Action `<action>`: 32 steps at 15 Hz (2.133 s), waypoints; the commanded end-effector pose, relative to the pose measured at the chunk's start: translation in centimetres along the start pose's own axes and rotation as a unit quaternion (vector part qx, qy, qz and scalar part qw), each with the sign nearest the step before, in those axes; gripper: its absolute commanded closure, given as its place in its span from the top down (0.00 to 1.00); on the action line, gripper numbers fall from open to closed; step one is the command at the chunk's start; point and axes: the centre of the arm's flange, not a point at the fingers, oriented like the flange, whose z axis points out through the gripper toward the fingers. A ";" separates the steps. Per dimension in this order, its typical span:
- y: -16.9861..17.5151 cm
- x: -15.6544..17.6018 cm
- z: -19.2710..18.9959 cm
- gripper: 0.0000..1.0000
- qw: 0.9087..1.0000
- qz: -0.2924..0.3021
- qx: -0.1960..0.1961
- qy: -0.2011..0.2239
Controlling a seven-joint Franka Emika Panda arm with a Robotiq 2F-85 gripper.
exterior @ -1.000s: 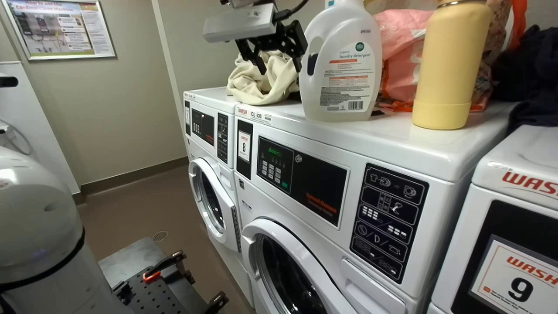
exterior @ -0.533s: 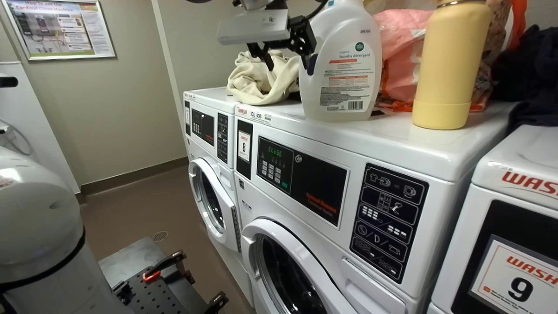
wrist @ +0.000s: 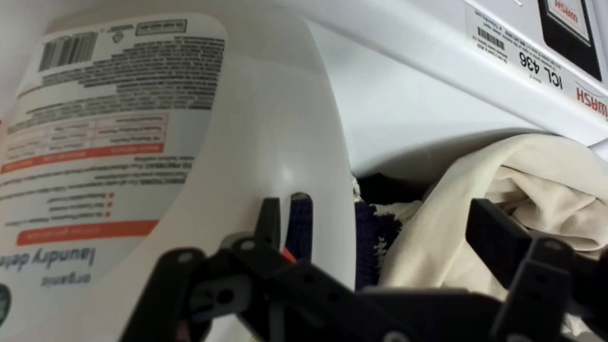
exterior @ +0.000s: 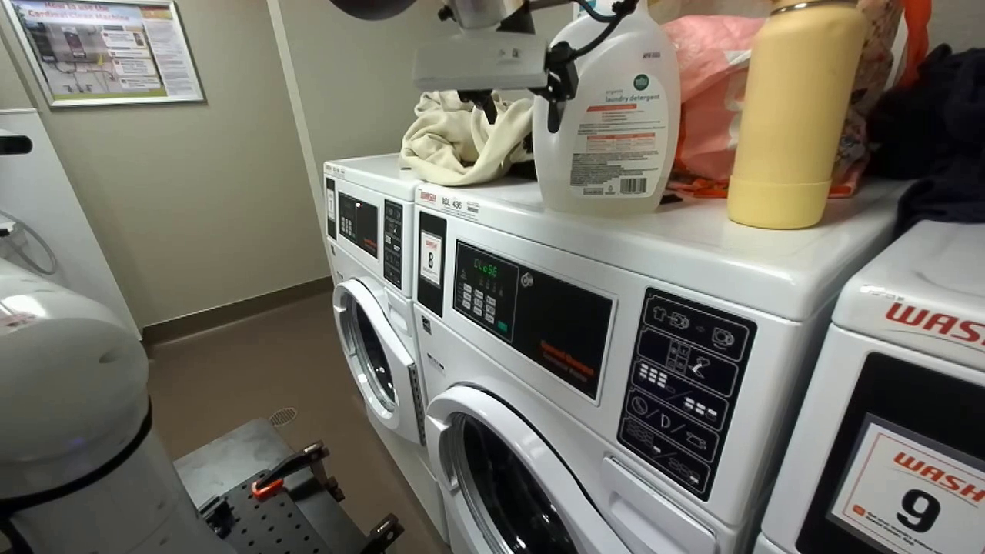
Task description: Move the white bottle to the right
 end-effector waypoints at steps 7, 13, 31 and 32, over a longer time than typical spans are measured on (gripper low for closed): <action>2.5 0.9 -0.9 1.00 0.991 -0.056 0.077 0.096; 2.4 -0.3 0.2 1.00 0.979 -0.069 0.140 0.128; 1.6 -1.6 0.4 0.05 0.983 -0.047 0.132 0.117; 1.6 -1.6 0.5 0.05 0.983 -0.048 0.132 0.116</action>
